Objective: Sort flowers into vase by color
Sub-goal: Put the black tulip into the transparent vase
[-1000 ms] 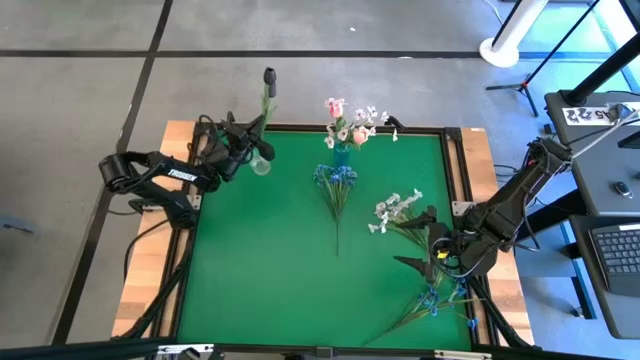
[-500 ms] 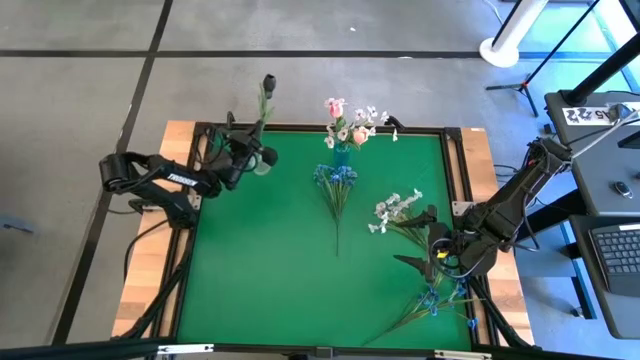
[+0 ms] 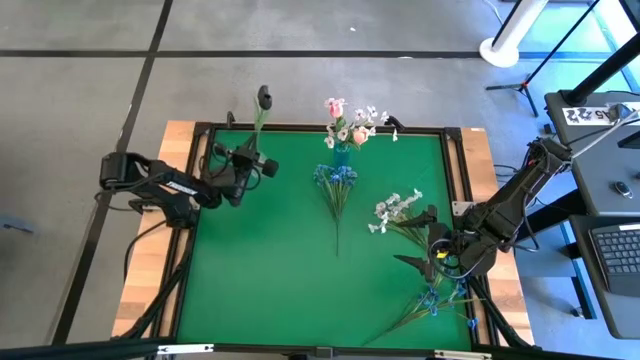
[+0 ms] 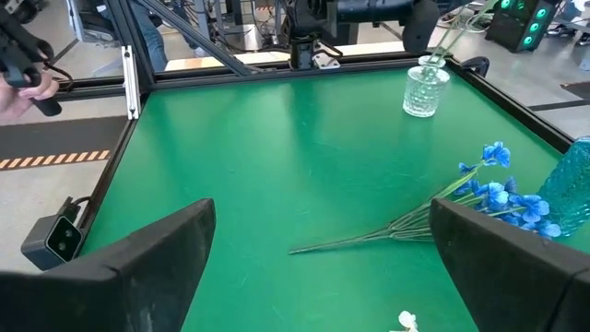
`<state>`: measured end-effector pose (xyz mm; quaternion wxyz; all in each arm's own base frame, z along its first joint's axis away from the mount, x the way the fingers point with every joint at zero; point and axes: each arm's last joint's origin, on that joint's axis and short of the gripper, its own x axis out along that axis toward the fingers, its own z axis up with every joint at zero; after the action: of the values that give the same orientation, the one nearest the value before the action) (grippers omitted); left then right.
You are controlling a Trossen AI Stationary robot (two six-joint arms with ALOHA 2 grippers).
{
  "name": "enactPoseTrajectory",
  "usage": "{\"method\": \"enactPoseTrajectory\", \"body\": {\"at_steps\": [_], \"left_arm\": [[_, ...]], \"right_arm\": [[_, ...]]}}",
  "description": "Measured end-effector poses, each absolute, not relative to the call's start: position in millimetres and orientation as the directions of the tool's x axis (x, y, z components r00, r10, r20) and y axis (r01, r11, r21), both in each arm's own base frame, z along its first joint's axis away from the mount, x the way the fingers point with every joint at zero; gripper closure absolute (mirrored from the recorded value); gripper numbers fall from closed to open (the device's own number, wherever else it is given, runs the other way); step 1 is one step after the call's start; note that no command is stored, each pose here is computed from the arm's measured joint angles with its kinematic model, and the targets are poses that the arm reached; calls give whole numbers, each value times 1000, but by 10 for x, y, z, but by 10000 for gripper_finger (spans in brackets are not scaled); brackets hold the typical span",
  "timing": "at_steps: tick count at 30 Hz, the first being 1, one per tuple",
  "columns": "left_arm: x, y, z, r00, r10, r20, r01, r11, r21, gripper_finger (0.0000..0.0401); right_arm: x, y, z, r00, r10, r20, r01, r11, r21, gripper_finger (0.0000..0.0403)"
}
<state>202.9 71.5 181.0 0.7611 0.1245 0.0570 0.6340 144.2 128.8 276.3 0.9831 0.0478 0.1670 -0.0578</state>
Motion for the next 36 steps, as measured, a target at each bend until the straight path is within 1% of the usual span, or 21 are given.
{"method": "enactPoseTrajectory", "body": {"at_steps": [7, 10, 14, 22, 26, 27, 30, 36], "left_arm": [[2053, 603, 1787, 187, 981, 52, -939, 163, 304, 399], [2055, 578, 1780, 178, 983, 46, -932, 154, 327, 380], [2048, 569, 1779, 151, 988, 42, -935, 129, 330, 334], [2038, 453, 1777, 72, 997, 23, -935, 59, 349, 213], [2033, 296, 1801, 16, 1000, 4, -914, 13, 405, 181], [2036, 245, 1817, 23, 1000, 0, -913, 20, 408, 178], [2035, 57, 1876, 113, 994, 0, -922, 105, 373, 175], [2018, -191, 2089, 237, 972, 0, -948, 231, 219, 174]], "right_arm": [[1442, 1288, 2763, 938, -97, -334, 129, 989, 75, 6], [1442, 1288, 2761, 937, -98, -335, 129, 989, 73, 6], [1440, 1286, 2757, 936, -99, -338, 129, 989, 69, 6], [1432, 1278, 2740, 930, -105, -352, 133, 989, 57, 6], [1411, 1254, 2696, 915, -123, -385, 159, 985, 63, 6], [1406, 1247, 2685, 910, -130, -393, 167, 984, 62, 6], [1396, 1234, 2665, 903, -140, -407, 180, 982, 61, 6], [1395, 1234, 2666, 903, -141, -406, 181, 981, 63, 6]]}}
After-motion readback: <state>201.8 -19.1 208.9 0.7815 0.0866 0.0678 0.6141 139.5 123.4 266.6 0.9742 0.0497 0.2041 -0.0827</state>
